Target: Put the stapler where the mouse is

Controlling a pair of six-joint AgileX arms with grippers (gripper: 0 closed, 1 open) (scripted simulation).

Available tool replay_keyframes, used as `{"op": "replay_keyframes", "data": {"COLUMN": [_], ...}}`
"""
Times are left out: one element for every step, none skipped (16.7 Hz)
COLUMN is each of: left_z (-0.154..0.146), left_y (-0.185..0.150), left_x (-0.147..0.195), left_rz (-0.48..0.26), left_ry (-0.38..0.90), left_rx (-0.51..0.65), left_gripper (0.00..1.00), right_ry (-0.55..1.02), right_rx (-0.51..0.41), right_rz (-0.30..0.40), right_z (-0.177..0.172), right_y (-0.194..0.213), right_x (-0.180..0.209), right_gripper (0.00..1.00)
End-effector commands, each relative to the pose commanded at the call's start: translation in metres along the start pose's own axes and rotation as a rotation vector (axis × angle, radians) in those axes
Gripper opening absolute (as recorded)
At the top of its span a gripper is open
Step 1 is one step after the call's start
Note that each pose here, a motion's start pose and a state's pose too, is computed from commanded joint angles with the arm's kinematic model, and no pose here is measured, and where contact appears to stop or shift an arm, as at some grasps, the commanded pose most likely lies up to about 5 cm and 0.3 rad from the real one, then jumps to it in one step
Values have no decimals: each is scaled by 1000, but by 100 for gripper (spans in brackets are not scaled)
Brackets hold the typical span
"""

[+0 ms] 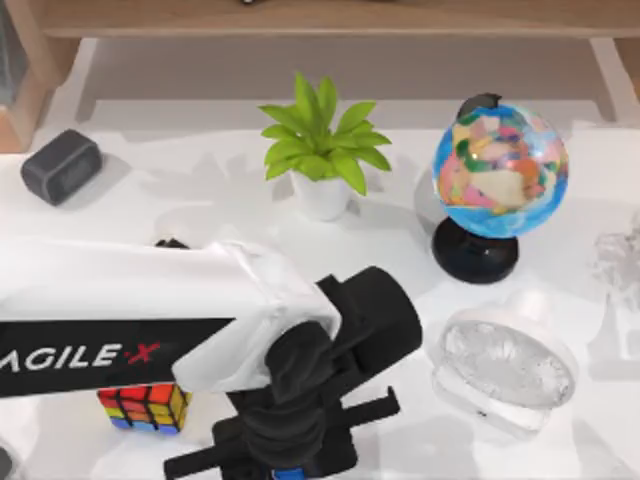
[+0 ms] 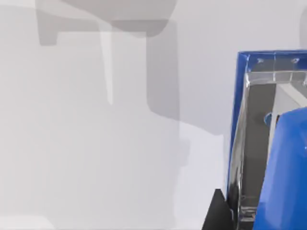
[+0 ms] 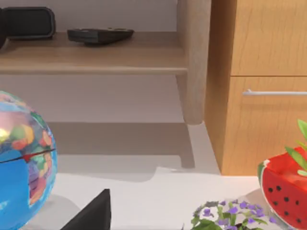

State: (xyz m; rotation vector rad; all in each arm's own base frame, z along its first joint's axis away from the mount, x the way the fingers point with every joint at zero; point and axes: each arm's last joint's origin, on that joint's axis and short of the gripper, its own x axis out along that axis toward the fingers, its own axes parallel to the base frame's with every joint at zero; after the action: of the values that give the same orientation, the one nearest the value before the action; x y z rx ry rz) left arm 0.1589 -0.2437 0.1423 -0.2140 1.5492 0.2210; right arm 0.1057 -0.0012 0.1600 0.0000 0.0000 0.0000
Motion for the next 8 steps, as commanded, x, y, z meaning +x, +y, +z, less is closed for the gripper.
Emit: {"op": "replay_keyframes", "data": {"left_z": [3,8,16,27,40,55,71,88], "left_y": [-1,-3,-5,-5,-5,-2,2,9], "left_x": [-4,-10,-19,-30,-41,-52,-62,-71], "left_rz": [-13,-37,-69,-105,-141,-173,-198,-213], "left_ry": [-1,-5,-11,-20,-34,-51,-72,-94], "left_rx": [3,8,16,26,40,57,78,103], "left_gripper": [0,0,0,0,0,0,0,0], "right_ry": [0,0,0,0,0,0,0,0], "right_rx": [0,0,0,0,0,0,0,0], "right_rz": [0,0,0,0,0,0,0,0], "right_z": [0,0,0,0,0,0,0,0], "right_y": [0,0,0,0,0,0,0,0], "right_x": [0,0,0,0,0,0,0,0], "right_gripper": [100,100,100,100,100,100,100,100]}}
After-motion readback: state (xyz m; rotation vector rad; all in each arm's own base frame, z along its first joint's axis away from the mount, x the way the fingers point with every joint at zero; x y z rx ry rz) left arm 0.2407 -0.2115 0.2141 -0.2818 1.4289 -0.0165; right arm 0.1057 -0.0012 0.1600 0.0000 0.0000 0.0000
